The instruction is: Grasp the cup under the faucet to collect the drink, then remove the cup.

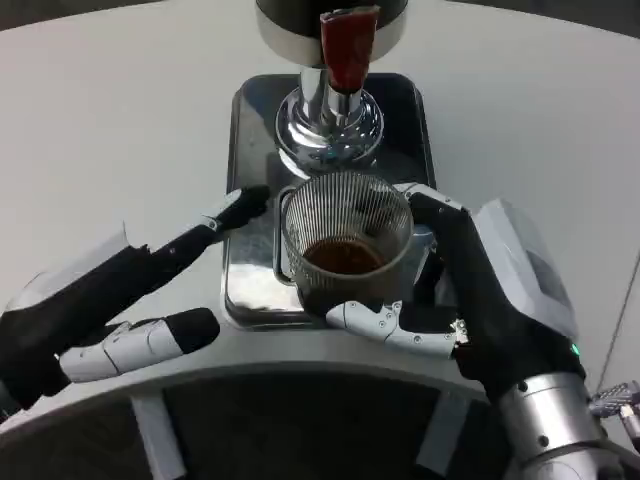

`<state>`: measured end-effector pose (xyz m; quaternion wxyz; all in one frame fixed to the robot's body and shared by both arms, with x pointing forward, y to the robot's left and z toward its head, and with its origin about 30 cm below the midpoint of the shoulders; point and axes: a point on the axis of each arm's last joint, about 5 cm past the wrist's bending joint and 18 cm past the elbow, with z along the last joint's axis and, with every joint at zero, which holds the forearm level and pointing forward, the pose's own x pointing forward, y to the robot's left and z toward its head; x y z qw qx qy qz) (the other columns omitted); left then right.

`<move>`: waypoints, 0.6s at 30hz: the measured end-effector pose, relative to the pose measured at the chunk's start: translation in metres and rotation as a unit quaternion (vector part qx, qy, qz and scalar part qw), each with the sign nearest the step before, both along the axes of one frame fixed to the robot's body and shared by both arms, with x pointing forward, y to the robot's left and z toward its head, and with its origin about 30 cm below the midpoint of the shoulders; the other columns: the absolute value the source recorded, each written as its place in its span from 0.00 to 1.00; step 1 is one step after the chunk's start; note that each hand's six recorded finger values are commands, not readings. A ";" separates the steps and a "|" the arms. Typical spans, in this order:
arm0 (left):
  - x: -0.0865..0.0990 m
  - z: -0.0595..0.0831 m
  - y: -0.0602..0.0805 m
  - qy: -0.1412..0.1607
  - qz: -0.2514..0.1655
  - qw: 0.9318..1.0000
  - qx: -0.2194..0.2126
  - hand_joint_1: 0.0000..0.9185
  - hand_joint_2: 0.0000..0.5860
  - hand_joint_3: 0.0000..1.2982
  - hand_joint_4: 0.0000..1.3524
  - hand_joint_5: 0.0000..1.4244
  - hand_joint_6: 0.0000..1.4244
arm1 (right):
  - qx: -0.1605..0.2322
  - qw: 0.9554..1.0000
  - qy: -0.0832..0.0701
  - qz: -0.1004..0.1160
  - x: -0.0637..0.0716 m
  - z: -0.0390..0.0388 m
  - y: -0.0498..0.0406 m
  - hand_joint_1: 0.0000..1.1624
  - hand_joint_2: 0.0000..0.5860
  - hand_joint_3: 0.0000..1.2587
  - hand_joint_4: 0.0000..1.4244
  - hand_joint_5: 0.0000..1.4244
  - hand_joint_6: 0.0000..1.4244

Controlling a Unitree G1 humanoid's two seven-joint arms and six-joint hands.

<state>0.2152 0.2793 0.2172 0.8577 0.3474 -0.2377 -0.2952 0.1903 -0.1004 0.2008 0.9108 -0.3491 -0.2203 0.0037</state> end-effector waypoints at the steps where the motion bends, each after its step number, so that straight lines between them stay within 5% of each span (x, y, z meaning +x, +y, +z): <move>1: -0.001 -0.001 0.000 -0.002 0.000 1.000 0.001 0.00 0.08 0.00 0.00 0.00 0.00 | -0.002 1.000 0.000 0.001 -0.001 0.0003 -0.0006 0.82 0.42 0.72 0.72 0.82 0.98; 18: -0.021 -0.008 -0.003 -0.043 0.038 0.998 0.037 0.00 0.07 0.00 0.00 0.00 0.00 | -0.003 1.000 0.008 0.009 -0.014 -0.0018 -0.0044 0.83 0.40 0.72 0.72 0.82 0.98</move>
